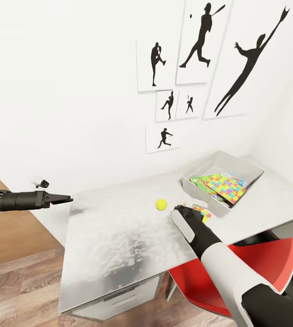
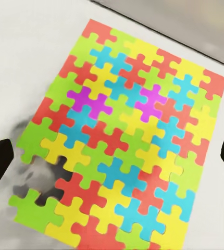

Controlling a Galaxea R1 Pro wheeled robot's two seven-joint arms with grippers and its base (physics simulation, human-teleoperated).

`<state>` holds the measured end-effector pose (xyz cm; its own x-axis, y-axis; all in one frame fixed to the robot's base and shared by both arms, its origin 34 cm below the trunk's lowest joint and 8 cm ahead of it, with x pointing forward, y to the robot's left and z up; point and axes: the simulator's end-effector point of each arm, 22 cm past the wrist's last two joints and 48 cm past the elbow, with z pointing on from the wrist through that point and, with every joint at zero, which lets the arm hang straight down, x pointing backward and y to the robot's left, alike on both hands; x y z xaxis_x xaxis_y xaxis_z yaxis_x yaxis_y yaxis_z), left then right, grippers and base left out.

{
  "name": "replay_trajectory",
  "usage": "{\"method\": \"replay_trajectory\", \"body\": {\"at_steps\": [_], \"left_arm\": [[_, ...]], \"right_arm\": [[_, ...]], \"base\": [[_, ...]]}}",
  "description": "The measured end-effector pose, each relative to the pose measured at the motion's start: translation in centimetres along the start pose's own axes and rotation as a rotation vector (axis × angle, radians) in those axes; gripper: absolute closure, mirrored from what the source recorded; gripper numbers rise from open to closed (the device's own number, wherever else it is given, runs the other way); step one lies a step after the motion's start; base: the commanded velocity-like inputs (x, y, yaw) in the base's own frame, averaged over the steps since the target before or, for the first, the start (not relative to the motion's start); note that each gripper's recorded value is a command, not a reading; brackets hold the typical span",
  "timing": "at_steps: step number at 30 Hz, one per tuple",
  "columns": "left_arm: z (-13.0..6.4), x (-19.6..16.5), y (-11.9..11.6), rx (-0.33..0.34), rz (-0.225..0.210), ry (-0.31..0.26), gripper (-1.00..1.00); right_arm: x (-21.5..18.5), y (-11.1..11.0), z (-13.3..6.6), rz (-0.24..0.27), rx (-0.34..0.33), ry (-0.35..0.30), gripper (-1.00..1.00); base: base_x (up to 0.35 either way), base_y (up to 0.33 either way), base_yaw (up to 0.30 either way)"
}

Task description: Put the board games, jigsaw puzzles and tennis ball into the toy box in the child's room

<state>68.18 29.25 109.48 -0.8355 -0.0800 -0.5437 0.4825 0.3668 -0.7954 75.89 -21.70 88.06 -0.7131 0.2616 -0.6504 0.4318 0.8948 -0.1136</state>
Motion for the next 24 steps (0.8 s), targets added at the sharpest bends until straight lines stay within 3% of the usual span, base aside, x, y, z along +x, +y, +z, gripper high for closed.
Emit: {"method": "replay_trajectory", "body": {"at_steps": [8,24], "left_arm": [[0.1,0.1,0.3,-0.001,0.015,0.002,-1.0],[0.5,0.8,1.5,-0.002,-0.006,0.011,-1.0]], "right_arm": [[-0.1,0.4,0.0,-0.005,-0.005,-0.019,-1.0],[1.0,0.6,0.9,-0.012,-0.001,-0.001,-1.0]], "base": [[0.0,0.0,0.0],[0.0,0.0,0.0]]}}
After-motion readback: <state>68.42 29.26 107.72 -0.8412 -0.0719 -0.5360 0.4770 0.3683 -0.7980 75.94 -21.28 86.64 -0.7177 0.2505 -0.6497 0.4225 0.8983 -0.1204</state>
